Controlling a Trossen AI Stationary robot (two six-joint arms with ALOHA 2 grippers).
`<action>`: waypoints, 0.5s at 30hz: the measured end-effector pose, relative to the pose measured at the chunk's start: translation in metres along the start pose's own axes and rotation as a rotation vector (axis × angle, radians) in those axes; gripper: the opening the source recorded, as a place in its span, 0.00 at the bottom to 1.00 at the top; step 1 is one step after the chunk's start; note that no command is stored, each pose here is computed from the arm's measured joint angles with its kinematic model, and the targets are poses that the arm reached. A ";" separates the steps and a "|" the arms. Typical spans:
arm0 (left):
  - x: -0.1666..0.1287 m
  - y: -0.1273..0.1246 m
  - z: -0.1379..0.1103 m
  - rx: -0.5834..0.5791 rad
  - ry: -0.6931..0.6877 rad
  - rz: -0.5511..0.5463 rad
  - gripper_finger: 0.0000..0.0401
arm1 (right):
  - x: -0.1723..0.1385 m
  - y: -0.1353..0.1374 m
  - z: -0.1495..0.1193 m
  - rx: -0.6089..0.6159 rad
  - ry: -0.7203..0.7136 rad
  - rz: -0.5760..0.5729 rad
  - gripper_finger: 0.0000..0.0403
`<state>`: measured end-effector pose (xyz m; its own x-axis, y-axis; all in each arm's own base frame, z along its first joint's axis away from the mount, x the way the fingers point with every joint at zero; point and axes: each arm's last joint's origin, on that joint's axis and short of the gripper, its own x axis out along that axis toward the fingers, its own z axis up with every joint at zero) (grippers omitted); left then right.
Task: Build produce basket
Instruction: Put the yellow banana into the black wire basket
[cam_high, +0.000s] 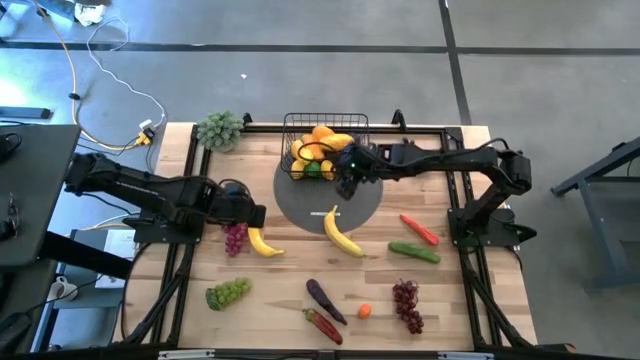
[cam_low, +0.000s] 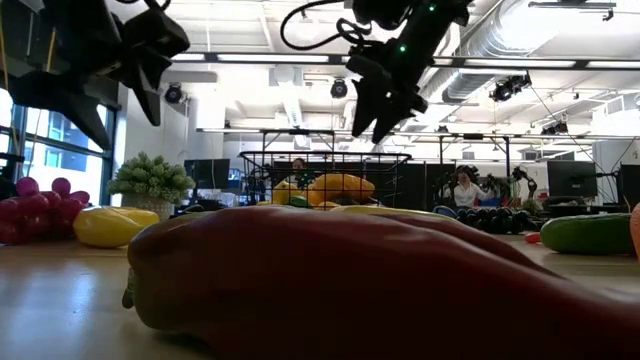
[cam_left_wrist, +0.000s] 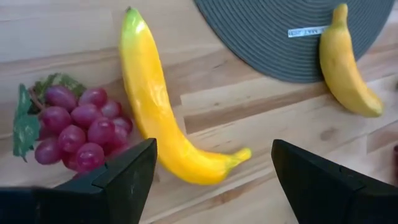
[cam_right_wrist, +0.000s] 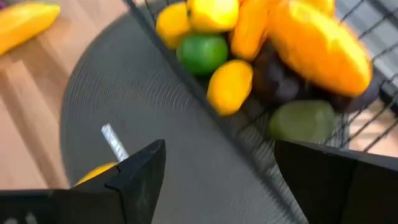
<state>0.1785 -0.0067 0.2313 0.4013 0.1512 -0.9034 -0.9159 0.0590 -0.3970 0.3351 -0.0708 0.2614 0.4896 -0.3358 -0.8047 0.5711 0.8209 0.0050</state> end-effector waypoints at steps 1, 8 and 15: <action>0.000 0.000 -0.002 -0.001 -0.006 -0.002 0.76 | -0.001 0.003 -0.003 0.011 0.016 0.004 0.70; 0.000 -0.001 -0.013 -0.029 -0.075 -0.011 0.76 | -0.008 0.025 -0.016 0.028 0.065 0.032 0.70; 0.012 -0.004 -0.026 -0.030 -0.074 0.041 0.76 | -0.013 0.041 -0.024 0.018 0.074 0.058 0.70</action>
<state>0.1867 -0.0310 0.2178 0.3610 0.2250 -0.9050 -0.9304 0.0213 -0.3658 0.3360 -0.0219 0.2574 0.4726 -0.2521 -0.8444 0.5554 0.8292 0.0633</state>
